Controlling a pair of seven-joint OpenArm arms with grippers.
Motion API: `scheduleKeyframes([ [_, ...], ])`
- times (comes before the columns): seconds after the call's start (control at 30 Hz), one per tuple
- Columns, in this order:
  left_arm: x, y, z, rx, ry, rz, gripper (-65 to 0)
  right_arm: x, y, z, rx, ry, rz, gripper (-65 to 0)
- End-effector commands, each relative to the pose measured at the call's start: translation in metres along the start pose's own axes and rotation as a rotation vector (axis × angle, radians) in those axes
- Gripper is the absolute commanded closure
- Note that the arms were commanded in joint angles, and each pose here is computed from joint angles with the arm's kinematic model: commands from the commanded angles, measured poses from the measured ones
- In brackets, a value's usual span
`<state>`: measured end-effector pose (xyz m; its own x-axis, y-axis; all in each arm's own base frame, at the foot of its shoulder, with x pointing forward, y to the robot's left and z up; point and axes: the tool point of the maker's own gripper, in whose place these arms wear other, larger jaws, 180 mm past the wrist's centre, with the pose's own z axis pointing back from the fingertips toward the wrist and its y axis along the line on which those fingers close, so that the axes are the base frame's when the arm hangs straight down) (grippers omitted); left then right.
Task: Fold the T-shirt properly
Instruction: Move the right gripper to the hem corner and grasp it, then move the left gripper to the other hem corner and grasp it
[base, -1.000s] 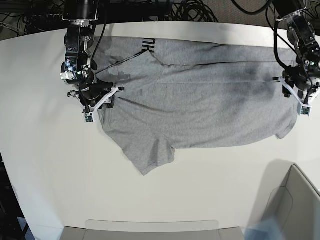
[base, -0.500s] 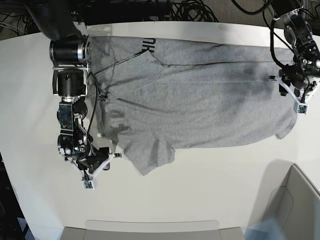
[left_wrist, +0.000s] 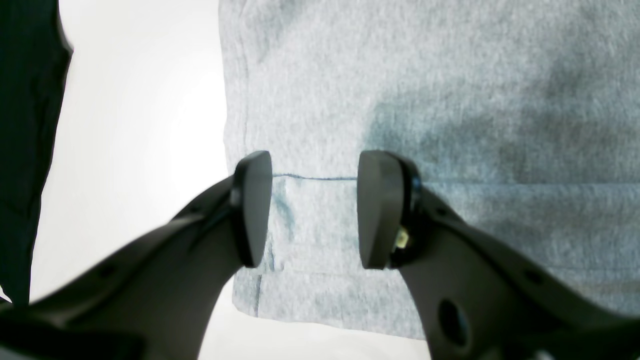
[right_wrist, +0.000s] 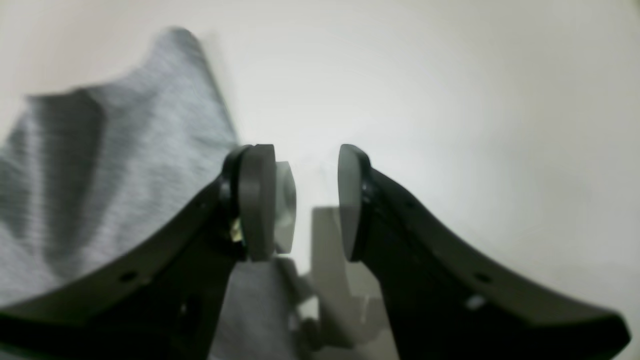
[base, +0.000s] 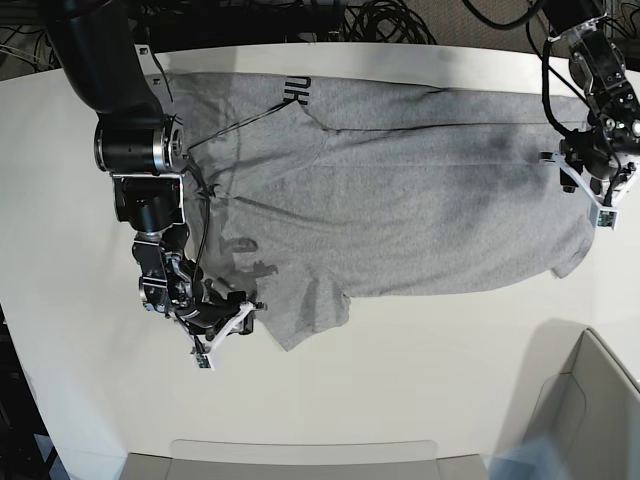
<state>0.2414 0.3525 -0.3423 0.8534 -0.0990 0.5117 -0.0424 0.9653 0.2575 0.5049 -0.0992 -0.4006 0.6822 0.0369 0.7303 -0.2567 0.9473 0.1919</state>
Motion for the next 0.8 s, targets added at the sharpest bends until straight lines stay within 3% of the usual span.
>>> scheduleKeyframes([
  [0.0, 0.014, 0.008, 0.006, 0.023, -0.042, -0.007, -26.9, 0.032, 0.005, 0.004, 0.022, -0.069, 0.026, -21.2],
  [0.07, 0.012, 0.003, 0.004, 0.011, -0.043, 0.004, -26.9, 0.032, 0.026, 0.001, 0.088, -0.066, 0.055, -21.2],
  [0.17, 0.011, -0.003, 0.002, -0.001, -0.042, 0.015, -26.9, 0.035, 0.034, 0.000, 0.107, -0.070, 0.066, -21.2],
  [0.4, 0.014, -0.018, -0.001, -0.032, -0.047, -0.013, -26.9, 0.042, 0.016, 0.000, 0.023, -0.125, 0.032, -21.2],
  [0.53, 0.015, -0.017, -0.001, -0.032, -0.049, -0.012, -27.0, 0.027, 0.012, -0.005, 0.019, -0.077, 0.014, -21.2],
  [0.77, 0.028, -0.013, 0.001, -0.023, -0.074, -0.001, -27.1, 0.007, 0.029, -0.013, 0.034, -0.011, 0.071, -21.3],
])
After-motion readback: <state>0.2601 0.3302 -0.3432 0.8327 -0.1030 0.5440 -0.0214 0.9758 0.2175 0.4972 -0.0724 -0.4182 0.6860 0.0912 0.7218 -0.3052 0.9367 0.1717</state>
